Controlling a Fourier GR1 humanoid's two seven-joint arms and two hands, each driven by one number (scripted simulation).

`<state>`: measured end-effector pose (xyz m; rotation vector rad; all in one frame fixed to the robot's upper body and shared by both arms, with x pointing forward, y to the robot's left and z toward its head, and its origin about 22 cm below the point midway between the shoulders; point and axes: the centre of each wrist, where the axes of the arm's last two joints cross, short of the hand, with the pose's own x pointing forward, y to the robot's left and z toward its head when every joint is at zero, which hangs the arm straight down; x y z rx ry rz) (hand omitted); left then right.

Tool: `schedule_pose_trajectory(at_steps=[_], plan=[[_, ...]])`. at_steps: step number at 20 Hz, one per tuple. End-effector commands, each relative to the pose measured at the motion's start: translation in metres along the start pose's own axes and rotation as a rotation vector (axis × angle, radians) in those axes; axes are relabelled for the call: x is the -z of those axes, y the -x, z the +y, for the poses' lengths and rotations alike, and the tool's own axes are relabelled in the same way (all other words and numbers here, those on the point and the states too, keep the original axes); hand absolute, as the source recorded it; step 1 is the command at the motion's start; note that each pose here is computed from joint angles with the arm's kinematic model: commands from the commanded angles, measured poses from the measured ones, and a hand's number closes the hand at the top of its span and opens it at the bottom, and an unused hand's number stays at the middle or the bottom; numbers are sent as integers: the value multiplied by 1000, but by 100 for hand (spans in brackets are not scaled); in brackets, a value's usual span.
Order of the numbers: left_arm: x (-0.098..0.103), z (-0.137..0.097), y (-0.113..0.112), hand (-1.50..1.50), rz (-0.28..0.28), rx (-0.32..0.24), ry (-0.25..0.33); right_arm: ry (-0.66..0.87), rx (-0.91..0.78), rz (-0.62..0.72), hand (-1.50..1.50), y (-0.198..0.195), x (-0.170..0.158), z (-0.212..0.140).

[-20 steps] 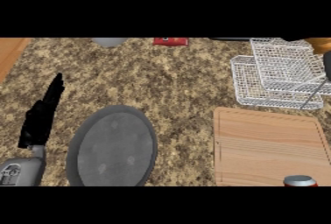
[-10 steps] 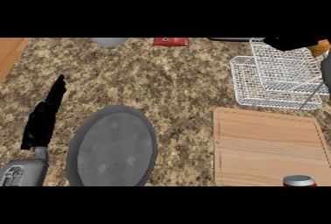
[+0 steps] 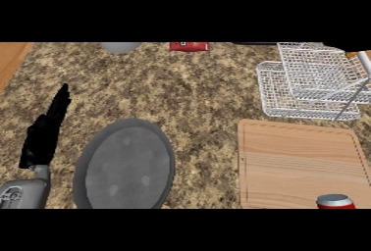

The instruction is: Pick the croissant from the cutting board and place it in the tiered basket

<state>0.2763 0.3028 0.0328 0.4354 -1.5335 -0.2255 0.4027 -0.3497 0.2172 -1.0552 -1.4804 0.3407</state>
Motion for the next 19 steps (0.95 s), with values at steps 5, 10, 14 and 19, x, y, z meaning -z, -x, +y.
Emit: schedule_pose_trajectory(at_steps=[5, 10, 14, 19], plan=[[-8, 4, -6, 0, 3, 4, -1, 79, 74, 140, -150, 27, -17, -65], [-26, -3, 23, 0, 12, 22, -22, 29, 131, 221, -150, 60, -30, -134], [-11, 11, -3, 0, 18, 6, -8, 29, 190, 215, -150, 115, -60, -171], [-9, -13, -9, 0, -2, -1, -10, 63, 275, 172, -150, 168, -93, -203]])
